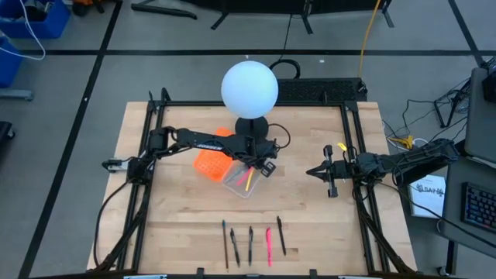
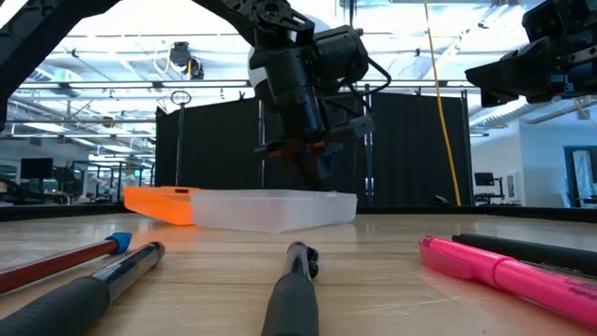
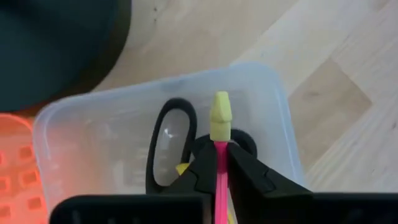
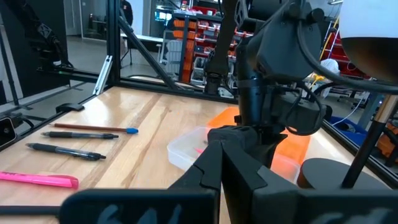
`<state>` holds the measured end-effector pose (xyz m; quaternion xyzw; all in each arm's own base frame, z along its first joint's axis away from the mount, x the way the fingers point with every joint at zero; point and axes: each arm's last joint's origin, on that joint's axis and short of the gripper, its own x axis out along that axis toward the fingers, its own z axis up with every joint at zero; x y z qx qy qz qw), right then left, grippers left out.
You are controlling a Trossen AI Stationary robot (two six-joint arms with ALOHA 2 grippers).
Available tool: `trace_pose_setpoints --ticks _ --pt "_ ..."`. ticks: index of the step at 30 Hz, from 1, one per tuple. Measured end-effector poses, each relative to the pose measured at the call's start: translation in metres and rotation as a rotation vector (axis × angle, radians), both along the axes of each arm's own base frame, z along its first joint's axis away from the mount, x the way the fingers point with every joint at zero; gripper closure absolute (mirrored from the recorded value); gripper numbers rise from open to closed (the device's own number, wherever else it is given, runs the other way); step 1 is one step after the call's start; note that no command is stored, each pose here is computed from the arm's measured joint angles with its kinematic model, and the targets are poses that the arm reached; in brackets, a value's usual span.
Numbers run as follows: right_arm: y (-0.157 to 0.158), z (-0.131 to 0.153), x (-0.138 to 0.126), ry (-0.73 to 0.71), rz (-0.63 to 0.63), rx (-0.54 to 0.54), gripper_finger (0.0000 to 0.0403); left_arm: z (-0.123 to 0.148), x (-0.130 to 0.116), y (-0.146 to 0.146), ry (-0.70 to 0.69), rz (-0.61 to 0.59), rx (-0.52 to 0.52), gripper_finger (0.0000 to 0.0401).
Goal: Pick & place school supplies into a supply box
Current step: Put the pink pencil into the orange supply box
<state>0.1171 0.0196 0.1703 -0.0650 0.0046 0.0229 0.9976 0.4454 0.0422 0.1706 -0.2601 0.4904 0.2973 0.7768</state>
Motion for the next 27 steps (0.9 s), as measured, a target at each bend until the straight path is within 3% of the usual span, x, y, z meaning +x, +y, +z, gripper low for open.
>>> trace_pose_setpoints --ticks 6,12,17,27 --pt "0.0 0.0 0.0 0.0 0.001 0.0 0.0403 0.0 0.0 -0.002 0.0 -0.016 -0.04 0.039" --pt "0.0 0.0 0.0 0.001 0.002 0.0 0.0403 0.002 -0.004 -0.003 0.045 0.002 -0.087 0.0384" --pt "0.0 0.0 0.0 0.0 0.003 0.0 0.0403 0.01 -0.007 -0.006 0.104 0.029 -0.09 0.0391" --pt "0.0 0.0 0.0 0.001 0.003 0.008 0.0403 0.012 -0.006 -0.017 0.096 0.037 -0.072 0.0391"
